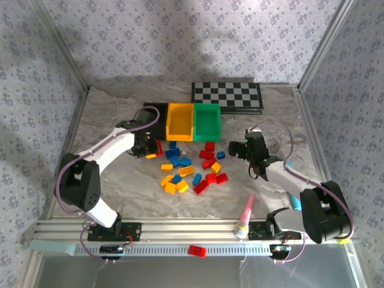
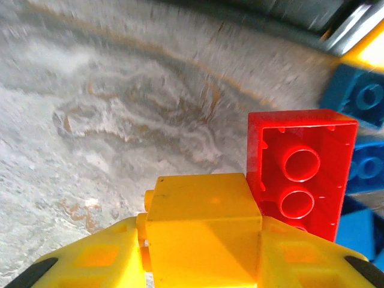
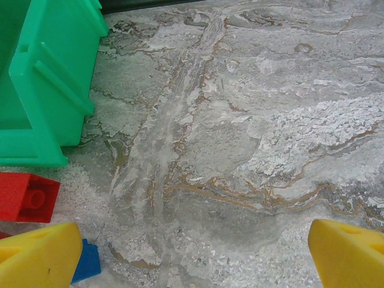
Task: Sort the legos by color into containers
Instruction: Pick up the legos from the center of the table, then place the legos at the center of the table, then pick up the lego from the middle-left of the table.
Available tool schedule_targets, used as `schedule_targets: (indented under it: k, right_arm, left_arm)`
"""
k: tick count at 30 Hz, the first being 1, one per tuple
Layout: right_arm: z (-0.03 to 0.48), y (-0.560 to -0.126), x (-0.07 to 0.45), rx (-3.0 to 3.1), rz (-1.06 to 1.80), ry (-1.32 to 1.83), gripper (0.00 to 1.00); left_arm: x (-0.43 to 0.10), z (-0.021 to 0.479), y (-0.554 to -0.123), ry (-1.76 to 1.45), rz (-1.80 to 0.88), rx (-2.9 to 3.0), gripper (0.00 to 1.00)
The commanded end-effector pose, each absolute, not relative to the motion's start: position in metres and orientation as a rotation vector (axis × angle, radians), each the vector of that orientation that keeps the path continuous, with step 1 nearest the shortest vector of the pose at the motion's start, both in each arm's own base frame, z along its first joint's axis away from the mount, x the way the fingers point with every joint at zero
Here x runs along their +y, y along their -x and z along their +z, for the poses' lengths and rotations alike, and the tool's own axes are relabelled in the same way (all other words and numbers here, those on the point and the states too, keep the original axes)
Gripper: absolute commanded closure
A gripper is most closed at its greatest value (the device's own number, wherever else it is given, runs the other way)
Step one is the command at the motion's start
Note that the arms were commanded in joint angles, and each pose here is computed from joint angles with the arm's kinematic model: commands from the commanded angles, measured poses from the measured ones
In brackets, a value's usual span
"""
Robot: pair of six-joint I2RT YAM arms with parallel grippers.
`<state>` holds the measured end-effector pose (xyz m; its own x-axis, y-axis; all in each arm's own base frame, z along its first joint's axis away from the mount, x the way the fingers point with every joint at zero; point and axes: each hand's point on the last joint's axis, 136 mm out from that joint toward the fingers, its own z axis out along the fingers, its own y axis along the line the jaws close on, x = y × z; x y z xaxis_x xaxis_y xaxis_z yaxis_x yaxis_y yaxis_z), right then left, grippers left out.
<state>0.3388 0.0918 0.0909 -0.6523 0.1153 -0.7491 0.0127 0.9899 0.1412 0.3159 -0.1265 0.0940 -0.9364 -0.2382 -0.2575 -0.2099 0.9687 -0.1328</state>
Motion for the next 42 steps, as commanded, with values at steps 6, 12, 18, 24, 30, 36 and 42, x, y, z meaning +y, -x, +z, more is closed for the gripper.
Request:
schedule_targets:
  k: [6, 12, 18, 24, 30, 36, 42]
  right_arm:
    - [0.089, -0.339, 0.092, 2.284, 0.130, -0.085, 0.01]
    - [0.090, -0.339, 0.093, 2.283, 0.130, -0.080, 0.01]
    - [0.090, -0.340, 0.095, 2.286, 0.133, -0.075, 0.01]
    - [0.089, -0.340, 0.097, 2.290, 0.125, -0.064, 0.01]
    - [0.091, -0.340, 0.095, 2.288, 0.114, -0.065, 0.01]
    - [0.090, -0.339, 0.095, 2.289, 0.112, -0.064, 0.01]
    - [0.092, -0.340, 0.095, 2.286, 0.107, -0.064, 0.01]
  left_arm:
    - [-0.130, 0.134, -0.345, 0.284, -0.210, 2.802, 0.71]
    - [-0.128, 0.090, -0.314, 0.312, -0.185, 2.887, 0.71]
    - [-0.117, 0.061, -0.289, 0.324, -0.143, 2.946, 0.62]
    - [-0.115, 0.053, -0.278, 0.321, -0.150, 2.955, 0.51]
    - [-0.110, 0.047, -0.276, 0.318, -0.103, 2.966, 0.42]
    - [-0.100, 0.042, -0.274, 0.354, -0.053, 2.961, 0.45]
    - [-0.094, 0.041, -0.270, 0.380, -0.048, 2.959, 0.46]
